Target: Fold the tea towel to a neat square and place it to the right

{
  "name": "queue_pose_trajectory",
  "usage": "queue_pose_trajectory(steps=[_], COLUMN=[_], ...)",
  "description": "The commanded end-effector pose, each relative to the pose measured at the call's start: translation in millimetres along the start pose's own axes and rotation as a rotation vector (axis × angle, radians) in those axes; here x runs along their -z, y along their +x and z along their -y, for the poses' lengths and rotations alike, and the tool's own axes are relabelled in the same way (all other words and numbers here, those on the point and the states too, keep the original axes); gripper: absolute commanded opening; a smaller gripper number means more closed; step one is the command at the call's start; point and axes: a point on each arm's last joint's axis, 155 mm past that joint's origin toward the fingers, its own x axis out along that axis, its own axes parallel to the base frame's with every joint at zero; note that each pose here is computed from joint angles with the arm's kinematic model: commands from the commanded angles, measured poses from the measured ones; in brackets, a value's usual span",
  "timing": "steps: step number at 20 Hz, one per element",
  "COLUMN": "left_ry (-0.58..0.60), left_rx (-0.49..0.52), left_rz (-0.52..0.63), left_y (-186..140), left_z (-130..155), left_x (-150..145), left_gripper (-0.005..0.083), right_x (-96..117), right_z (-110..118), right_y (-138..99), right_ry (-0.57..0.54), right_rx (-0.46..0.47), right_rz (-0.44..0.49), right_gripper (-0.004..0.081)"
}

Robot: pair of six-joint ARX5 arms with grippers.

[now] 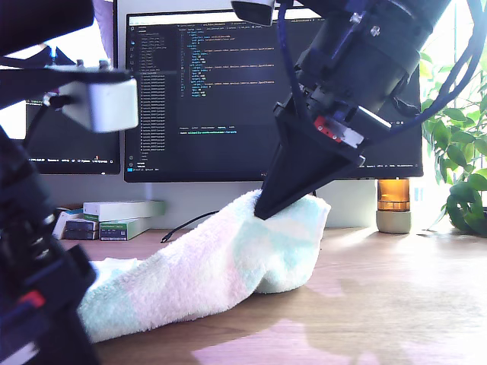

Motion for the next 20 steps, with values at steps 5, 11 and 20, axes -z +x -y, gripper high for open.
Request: queue_pose_trajectory(steps=[5, 11, 20], left_ry=[-0.001, -0.01, -0.005], left_rx=[-0.006, 0.133, 0.515], left_rz=[-0.032, -0.049, -0.174], left_y=[3, -19, -62], left_z=[0, 20, 79], left_x=[11, -8, -3], left_gripper=[-0.0026, -0.0021, -0.0021], right_x=[-1, 16, 64], right_z=[3, -10, -57], right_y=[1, 0, -15], right_ry=[0.008, 0.053, 0.1], right_rx=[0.001, -0.046, -0.22], right_rz=[0.002, -0.069, -0.279], right_gripper=[-0.0013, -0.0013, -0.0013])
